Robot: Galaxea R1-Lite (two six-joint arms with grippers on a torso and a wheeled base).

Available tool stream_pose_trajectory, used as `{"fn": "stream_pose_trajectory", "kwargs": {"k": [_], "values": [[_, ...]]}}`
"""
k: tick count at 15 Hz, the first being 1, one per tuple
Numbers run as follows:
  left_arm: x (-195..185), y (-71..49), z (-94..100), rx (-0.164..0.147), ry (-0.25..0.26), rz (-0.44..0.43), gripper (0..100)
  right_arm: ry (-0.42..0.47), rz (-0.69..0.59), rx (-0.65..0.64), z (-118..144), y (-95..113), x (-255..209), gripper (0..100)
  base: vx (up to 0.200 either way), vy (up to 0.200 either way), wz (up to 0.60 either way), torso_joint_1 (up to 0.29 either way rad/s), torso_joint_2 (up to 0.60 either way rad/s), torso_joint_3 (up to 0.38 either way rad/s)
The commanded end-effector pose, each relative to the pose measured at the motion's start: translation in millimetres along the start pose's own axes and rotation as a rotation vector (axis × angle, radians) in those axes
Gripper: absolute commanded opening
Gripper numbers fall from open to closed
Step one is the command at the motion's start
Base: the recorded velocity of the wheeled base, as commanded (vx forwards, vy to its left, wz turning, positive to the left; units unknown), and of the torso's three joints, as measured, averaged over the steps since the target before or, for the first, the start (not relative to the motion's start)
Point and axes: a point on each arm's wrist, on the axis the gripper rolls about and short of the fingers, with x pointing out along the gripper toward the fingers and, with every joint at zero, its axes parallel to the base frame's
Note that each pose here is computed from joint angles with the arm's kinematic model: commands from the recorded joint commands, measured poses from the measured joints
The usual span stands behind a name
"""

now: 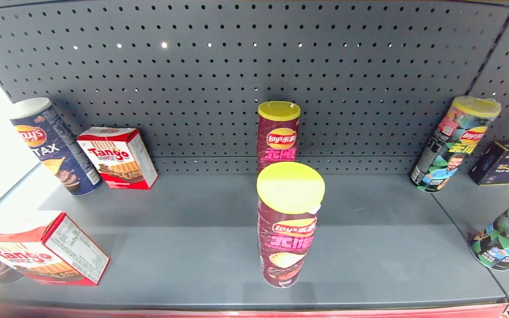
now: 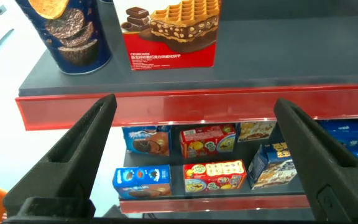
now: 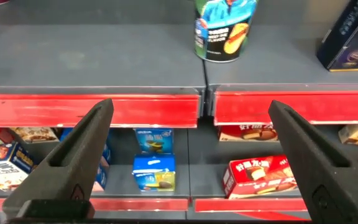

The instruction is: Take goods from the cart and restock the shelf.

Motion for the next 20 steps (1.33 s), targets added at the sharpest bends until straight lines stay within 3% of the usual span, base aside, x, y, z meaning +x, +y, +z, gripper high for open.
{"fn": "stream_pose_trajectory", "kwargs": {"k": [1,20], "values": [[0.1,0.0,0.0,0.000,-0.002,0.001,100,0.001,0.001,0.000,0.0,0.0,0.1,100,-0.200,0.000,0.00,0.002,0.01,0.002],[0.1,-0.1,0.1,0.001,-0.004,-0.002,100,0.001,0.001,0.000,0.0,0.0,0.1,100,-0.011,0.000,0.00,0.000,0.00,0.000]]}}
